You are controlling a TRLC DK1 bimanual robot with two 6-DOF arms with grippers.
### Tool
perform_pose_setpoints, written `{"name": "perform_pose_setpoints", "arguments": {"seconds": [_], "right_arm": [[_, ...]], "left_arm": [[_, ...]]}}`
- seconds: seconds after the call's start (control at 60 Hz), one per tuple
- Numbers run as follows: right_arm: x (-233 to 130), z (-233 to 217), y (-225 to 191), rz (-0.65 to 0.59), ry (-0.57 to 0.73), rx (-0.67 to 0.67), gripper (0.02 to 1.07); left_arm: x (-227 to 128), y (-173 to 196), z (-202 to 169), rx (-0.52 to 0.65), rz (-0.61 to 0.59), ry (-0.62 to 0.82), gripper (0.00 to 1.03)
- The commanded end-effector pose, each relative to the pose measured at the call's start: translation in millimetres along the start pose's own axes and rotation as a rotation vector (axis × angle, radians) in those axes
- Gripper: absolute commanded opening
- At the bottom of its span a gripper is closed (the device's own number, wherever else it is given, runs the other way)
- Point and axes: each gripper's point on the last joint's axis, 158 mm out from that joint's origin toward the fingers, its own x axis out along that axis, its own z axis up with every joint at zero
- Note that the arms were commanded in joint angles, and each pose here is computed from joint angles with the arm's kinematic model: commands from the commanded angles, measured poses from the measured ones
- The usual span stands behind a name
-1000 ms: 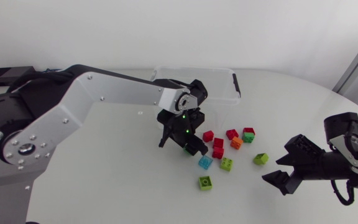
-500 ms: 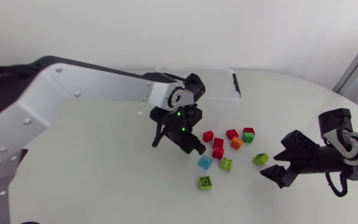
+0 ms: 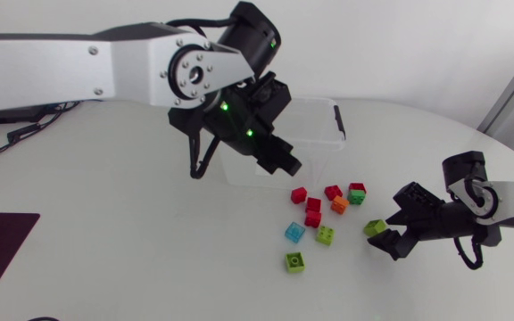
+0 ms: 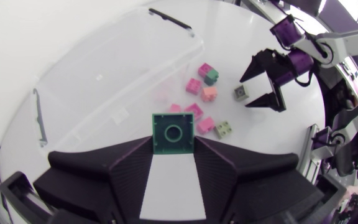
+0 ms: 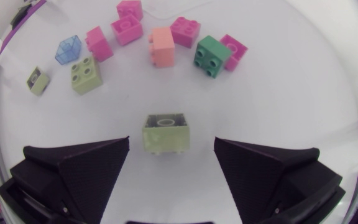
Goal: Pick up the duplo bricks and place them in the container
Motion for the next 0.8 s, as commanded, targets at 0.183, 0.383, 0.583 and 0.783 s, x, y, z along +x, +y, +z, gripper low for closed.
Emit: {"name": "perform_pose_setpoints", "arguments": {"seconds": [0.183, 0.383, 0.583, 0.783], "right_arm": [[12.6, 6.8, -0.9, -0.01, 0.019, -0.052, 0.93], [16.0, 5.1, -3.6, -0.019, 0.027, -0.054, 0.77], [14.5, 7.9, -8.2, -0.038, 0.013, -0.053, 0.37], [-0.1, 11.7, -7.8, -0.055, -0.011, -0.052, 0.31]], "left_arm": [[0.7, 71.9, 24.8, -0.068, 0.106, -0.136, 0.43], [24.0, 100.4, 31.0, -0.094, 0.124, -0.175, 0.45], [45.6, 109.4, 33.5, -0.1, 0.128, -0.168, 0.46], [51.4, 116.7, 39.8, -0.11, 0.135, -0.18, 0.79]]}}
